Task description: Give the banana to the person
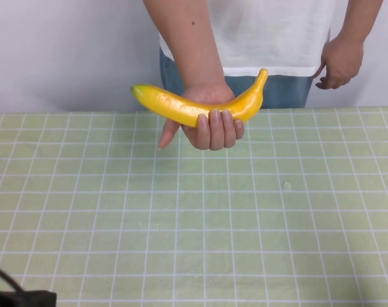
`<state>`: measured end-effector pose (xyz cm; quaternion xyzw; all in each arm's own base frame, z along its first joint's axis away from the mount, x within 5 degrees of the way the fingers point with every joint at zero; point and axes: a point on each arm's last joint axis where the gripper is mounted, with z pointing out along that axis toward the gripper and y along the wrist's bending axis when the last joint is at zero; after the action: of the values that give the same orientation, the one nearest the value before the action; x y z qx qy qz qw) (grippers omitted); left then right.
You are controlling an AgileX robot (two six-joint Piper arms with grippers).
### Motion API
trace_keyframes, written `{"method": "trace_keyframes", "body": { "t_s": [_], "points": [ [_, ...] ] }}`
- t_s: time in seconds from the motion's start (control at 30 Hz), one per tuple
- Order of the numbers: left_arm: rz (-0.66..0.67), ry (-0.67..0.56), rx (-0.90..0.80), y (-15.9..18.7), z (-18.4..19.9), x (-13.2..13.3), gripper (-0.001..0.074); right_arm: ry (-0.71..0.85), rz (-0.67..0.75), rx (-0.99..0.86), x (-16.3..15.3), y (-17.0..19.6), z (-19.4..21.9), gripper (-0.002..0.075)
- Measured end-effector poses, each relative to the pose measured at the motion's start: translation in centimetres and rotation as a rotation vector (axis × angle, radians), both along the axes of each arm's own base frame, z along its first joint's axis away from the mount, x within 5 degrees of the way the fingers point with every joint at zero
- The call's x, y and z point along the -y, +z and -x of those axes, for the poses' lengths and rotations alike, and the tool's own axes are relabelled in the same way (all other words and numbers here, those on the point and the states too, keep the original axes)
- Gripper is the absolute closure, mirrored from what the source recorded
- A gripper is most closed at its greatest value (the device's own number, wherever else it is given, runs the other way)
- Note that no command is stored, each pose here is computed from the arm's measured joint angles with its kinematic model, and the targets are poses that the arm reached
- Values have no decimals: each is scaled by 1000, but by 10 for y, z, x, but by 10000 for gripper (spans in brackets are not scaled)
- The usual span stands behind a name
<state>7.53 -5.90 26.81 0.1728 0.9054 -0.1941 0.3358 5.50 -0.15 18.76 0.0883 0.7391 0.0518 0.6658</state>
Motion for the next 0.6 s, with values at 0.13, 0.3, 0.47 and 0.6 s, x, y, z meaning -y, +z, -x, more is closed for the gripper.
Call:
{"method": "trace_keyframes", "body": {
  "t_s": [0.13,0.3,0.47,0.6],
  "points": [
    [10,0,25,2,4,-3,730,0,0,0,0,0,0,733],
    [-22,-4,44,1,3,-5,730,0,0,0,0,0,0,733],
    [-92,-2,115,2,-1,-10,731,0,0,0,0,0,0,733],
    [-117,17,173,1,3,-17,731,2,0,0,0,0,0,733]
  ]
}}
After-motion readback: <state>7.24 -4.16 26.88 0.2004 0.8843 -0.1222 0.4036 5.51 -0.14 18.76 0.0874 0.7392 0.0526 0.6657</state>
